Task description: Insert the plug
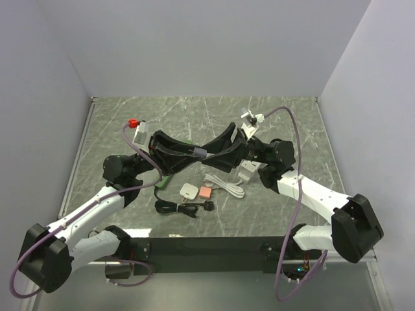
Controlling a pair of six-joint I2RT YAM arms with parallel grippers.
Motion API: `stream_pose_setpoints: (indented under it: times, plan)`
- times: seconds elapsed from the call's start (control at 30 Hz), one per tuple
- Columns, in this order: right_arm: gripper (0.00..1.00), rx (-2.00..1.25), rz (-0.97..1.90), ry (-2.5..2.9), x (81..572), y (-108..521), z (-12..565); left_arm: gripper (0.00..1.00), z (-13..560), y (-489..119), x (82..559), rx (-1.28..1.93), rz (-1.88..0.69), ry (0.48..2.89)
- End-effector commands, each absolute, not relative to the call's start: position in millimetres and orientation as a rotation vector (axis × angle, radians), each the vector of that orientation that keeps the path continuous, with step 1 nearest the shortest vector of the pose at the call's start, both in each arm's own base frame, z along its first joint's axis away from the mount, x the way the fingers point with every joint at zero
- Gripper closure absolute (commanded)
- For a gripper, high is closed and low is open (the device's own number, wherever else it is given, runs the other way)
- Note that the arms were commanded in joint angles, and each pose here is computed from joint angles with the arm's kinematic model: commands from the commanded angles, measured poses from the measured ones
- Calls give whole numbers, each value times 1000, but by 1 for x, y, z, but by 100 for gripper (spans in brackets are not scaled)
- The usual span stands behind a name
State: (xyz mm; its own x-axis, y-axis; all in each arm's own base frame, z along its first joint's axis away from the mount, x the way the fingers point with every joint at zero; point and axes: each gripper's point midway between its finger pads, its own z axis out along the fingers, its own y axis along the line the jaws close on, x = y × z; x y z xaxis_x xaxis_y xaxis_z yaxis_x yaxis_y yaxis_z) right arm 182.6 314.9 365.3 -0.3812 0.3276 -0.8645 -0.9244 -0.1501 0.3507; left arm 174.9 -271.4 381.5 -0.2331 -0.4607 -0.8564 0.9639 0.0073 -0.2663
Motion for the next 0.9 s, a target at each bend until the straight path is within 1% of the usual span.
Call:
stream_pose_setpoints:
  times: [0.0, 0.13, 0.23, 0.27, 0.33, 0.37, 0.4, 0.43, 0.47, 0.5, 0.53, 0.57, 0.6, 0.67, 0.7, 0.73, 0.87]
  plan:
    - [38, -817, 1665, 1074, 173, 314, 382, 100, 407, -269, 170, 675, -1490, 963]
    - [41, -815, 1663, 1061, 171, 315, 384, 100, 404, -271, 174, 669, -1484, 975]
    - [48, -810, 1653, 1055, 169, 316, 384, 100, 402, -273, 173, 676, -1484, 977]
    - [53, -804, 1641, 1050, 170, 315, 385, 100, 401, -274, 174, 675, -1483, 982]
    - [60, -797, 1630, 1053, 171, 315, 384, 100, 398, -275, 176, 673, -1479, 996]
    - [67, -789, 1616, 1049, 173, 314, 385, 100, 397, -276, 177, 670, -1475, 1000]
    - [71, -784, 1610, 1051, 173, 313, 385, 99, 396, -276, 177, 669, -1472, 1004]
    - [73, -778, 1604, 1062, 175, 314, 383, 96, 396, -275, 179, 658, -1462, 1008]
    - [77, -775, 1589, 1060, 176, 313, 383, 90, 392, -276, 183, 647, -1456, 1034]
    - [79, -754, 1577, 1065, 179, 312, 384, 83, 391, -275, 185, 643, -1439, 1041]
    - [81, -739, 1566, 1085, 183, 312, 381, 69, 392, -273, 189, 618, -1420, 1046]
    - [84, -739, 1545, 1084, 184, 312, 380, 66, 387, -273, 192, 606, -1408, 1075]
    - [86, -721, 1527, 1084, 188, 310, 381, 64, 386, -272, 195, 599, -1387, 1081]
    - [89, -702, 1502, 1087, 192, 307, 381, 48, 388, -268, 198, 570, -1358, 1087]
    - [91, -687, 1490, 1088, 194, 305, 381, 34, 384, -268, 202, 566, -1338, 1108]
    - [93, -682, 1473, 1097, 197, 305, 379, 29, 385, -266, 202, 559, -1323, 1111]
    - [97, -651, 1411, 1110, 206, 298, 377, 24, 378, -258, 216, 494, -1239, 1151]
